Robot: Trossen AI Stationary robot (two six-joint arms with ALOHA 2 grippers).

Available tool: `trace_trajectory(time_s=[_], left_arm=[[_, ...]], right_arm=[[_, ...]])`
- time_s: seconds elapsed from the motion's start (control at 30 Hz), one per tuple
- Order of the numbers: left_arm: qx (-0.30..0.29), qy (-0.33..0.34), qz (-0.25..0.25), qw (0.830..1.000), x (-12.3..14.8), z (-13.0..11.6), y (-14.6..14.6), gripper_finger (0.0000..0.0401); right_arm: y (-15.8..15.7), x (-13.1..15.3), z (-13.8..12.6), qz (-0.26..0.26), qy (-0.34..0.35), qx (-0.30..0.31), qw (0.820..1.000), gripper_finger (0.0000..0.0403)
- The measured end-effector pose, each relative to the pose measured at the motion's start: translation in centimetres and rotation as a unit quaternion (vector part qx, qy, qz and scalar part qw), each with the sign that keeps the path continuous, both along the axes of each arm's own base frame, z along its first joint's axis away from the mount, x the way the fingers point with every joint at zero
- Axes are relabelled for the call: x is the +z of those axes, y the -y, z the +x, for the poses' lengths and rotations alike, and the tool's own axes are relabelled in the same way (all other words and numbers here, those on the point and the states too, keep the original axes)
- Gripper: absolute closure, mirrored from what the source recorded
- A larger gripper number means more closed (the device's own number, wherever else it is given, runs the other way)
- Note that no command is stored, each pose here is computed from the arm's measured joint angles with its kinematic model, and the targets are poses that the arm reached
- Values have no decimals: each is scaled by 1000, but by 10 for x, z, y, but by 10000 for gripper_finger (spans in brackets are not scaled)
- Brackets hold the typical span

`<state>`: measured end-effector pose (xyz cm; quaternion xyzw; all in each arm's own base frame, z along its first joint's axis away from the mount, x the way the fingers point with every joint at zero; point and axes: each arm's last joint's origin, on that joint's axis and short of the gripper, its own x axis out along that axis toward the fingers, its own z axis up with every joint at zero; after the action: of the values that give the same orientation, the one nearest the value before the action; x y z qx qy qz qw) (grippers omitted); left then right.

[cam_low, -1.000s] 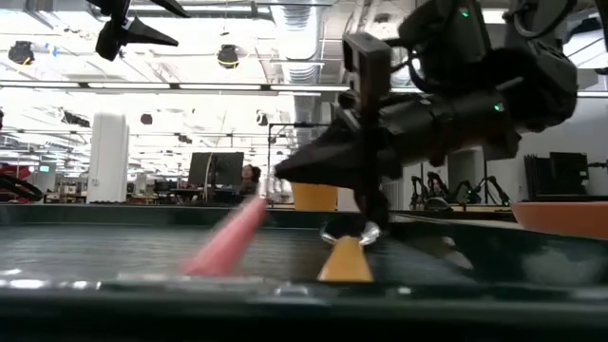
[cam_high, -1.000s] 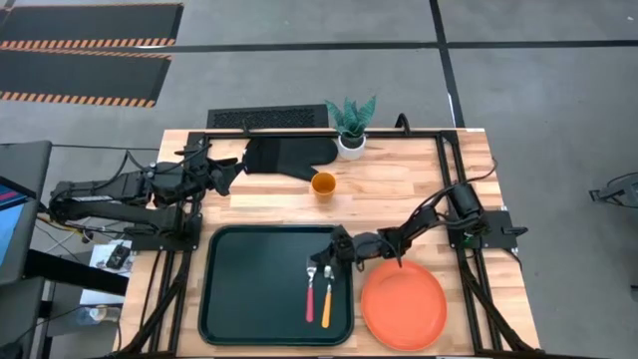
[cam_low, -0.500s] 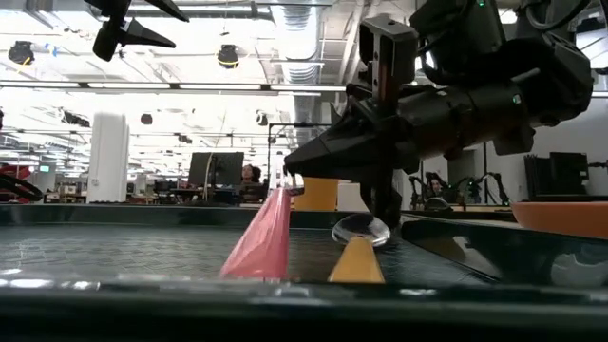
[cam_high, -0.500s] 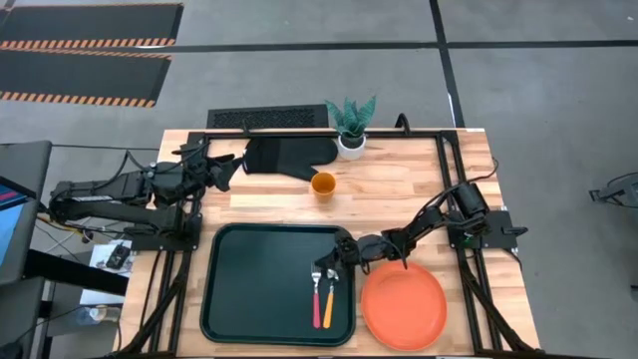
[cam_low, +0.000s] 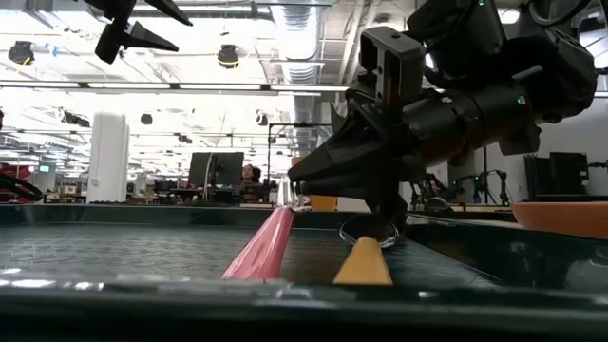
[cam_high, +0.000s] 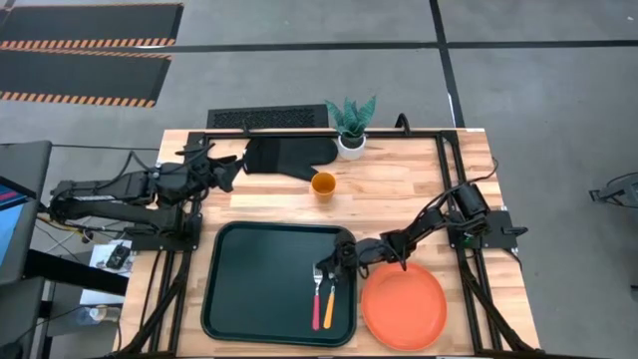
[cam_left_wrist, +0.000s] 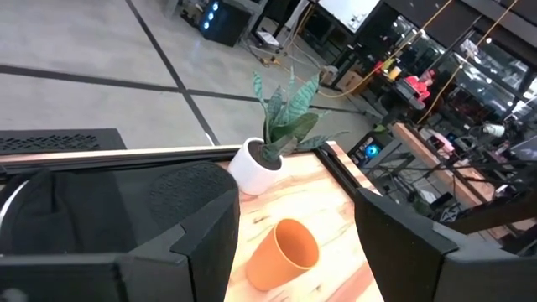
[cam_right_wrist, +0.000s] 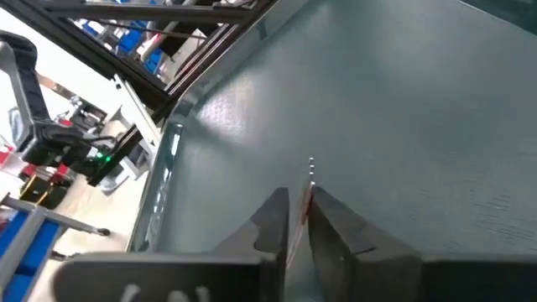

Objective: Pick and place plate/cup/fork/spoon on tray
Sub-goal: Put the fork on the serving tray to the left of the spoon, then put the orange cup on the top left of the serving tray

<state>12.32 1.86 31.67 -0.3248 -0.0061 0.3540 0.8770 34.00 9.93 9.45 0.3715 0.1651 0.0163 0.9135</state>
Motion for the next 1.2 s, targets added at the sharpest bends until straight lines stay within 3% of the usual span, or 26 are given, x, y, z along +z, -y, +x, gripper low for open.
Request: trace_trajectory(time_s=[0.3, 0.57, 0.77, 0.93, 1.07, 1.2], left_arm=[[-1, -2, -2, 1000, -1, 1, 0, 182], [-4, -3, -2, 1000, -1, 1, 0, 182], [-4, -10, -6, 1000, -2, 1, 0, 182], [-33, -62, -48, 996, -17, 3, 2, 182], [-58, -93, -79, 991, -36, 9, 4, 182], [-64, -93, -97, 989, -43, 12, 5, 182]], right_arm=[[-2, 2, 3, 7, 0, 26, 1000, 258], [2, 12, -5, -45, -74, 34, 996, 204], [17, 43, -13, -82, -93, 29, 992, 191], [35, 74, -24, -110, -128, 9, 986, 198], [56, 98, -33, -169, -175, -17, 970, 204], [82, 138, -32, -236, -188, -20, 953, 197]])
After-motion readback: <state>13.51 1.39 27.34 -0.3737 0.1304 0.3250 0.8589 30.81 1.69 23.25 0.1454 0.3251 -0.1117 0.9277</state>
